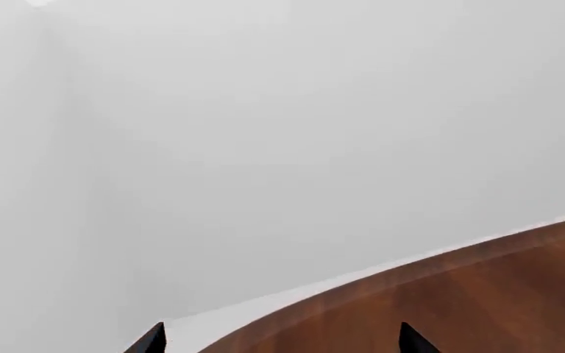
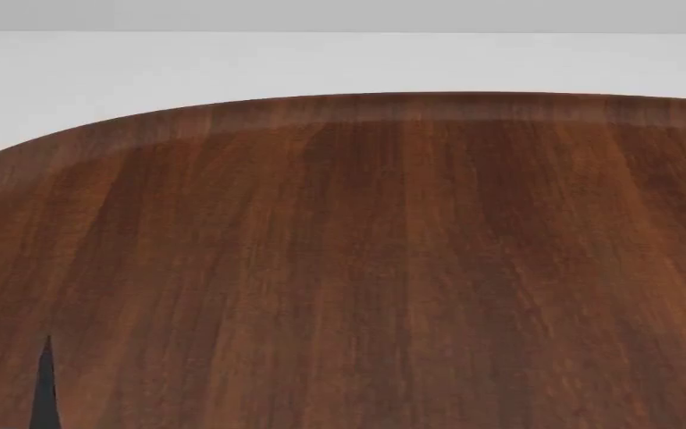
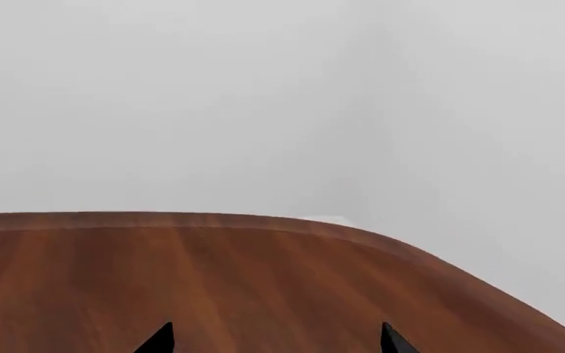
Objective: Put the white mug on the plate.
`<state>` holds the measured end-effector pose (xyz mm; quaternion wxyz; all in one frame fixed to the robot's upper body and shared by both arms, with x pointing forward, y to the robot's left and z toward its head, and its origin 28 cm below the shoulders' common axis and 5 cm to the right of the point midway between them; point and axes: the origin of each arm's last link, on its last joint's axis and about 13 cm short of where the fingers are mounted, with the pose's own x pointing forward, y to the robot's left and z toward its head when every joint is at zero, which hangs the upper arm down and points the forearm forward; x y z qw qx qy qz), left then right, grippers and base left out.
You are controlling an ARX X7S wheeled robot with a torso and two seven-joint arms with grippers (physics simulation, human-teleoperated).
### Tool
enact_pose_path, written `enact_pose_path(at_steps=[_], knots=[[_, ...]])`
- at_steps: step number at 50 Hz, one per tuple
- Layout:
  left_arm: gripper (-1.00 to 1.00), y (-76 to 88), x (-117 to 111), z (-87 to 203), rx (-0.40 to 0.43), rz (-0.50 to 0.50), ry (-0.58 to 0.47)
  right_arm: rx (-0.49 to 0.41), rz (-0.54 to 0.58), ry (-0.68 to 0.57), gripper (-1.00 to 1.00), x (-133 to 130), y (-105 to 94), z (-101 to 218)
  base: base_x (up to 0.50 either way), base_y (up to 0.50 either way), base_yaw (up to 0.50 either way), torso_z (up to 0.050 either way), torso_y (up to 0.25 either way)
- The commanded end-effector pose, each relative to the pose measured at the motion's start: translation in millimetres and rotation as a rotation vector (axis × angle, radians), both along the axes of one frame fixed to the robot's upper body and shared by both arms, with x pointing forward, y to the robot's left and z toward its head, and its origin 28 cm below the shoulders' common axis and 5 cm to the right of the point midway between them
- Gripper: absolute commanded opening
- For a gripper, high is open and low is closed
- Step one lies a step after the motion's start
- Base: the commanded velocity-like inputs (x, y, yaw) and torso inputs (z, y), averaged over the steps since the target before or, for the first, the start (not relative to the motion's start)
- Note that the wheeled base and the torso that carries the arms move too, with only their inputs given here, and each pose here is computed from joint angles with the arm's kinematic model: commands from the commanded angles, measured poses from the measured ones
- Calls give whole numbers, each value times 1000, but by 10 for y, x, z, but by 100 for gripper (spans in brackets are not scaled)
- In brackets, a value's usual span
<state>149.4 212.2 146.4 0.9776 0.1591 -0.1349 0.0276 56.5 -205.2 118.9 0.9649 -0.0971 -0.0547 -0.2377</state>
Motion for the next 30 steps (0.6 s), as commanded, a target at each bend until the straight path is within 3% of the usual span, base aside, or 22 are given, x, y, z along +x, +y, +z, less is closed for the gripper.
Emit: enact_pose_path(at_steps=[1, 13, 18, 20, 30], knots=[[100, -10, -113, 137, 25, -35, -32, -32, 24, -29, 100, -24, 29, 150, 0, 0, 0, 0, 0], [100, -64, -181, 256, 56, -79, -52, -49, 46, -36, 100, 21, 37, 233, 0, 0, 0, 0, 0], [100, -91, -182, 262, 67, -103, -36, -48, 55, -33, 100, 46, 18, 237, 0, 0, 0, 0, 0], [100, -113, -191, 285, 61, -162, -4, -39, 70, -33, 100, 82, -22, 257, 0, 0, 0, 0, 0], [100, -125, -241, 329, 82, -206, 25, -64, 54, -46, 100, 175, -91, 363, 0, 0, 0, 0, 0]])
